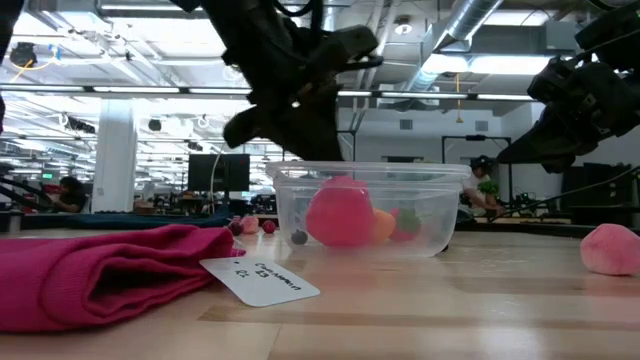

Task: Pick and placing Produce into tupperware
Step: Put the red cherry into the transparent bin

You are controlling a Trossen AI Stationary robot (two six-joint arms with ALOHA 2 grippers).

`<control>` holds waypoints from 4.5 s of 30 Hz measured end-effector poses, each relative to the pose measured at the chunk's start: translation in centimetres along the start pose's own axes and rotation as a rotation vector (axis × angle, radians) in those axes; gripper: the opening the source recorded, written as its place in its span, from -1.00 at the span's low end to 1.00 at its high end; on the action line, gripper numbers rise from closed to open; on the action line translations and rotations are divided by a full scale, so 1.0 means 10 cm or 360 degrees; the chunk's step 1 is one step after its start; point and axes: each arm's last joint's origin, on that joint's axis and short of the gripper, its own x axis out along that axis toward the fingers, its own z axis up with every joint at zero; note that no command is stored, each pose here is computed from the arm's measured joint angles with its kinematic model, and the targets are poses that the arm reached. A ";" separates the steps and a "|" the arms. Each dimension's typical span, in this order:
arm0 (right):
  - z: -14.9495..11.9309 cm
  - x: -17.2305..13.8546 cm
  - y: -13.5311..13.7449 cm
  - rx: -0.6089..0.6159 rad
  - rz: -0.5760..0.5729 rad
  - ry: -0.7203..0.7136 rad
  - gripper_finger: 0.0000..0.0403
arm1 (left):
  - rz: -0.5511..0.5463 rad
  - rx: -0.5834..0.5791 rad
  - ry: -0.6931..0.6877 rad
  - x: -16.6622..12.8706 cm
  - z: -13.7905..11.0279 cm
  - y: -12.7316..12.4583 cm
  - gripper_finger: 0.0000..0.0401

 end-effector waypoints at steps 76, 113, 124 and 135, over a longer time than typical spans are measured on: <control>0.00 0.00 0.00 0.0000 0.0000 -0.0001 -0.70 | 0.0801 -0.0756 -0.0242 0.05 -0.32 0.99 0.56; 0.00 0.00 0.00 0.0000 0.0000 0.0000 -0.70 | 0.0717 -0.0944 -0.0172 0.30 -0.17 1.45 0.48; 0.00 0.00 0.00 0.0000 -0.0001 0.0000 -0.70 | 0.0737 -0.0949 -0.0181 0.30 -0.17 1.47 0.00; 0.00 0.00 0.00 0.0000 0.0000 0.0000 -0.70 | 0.0721 -0.0955 -0.0158 0.31 -0.17 1.46 -0.52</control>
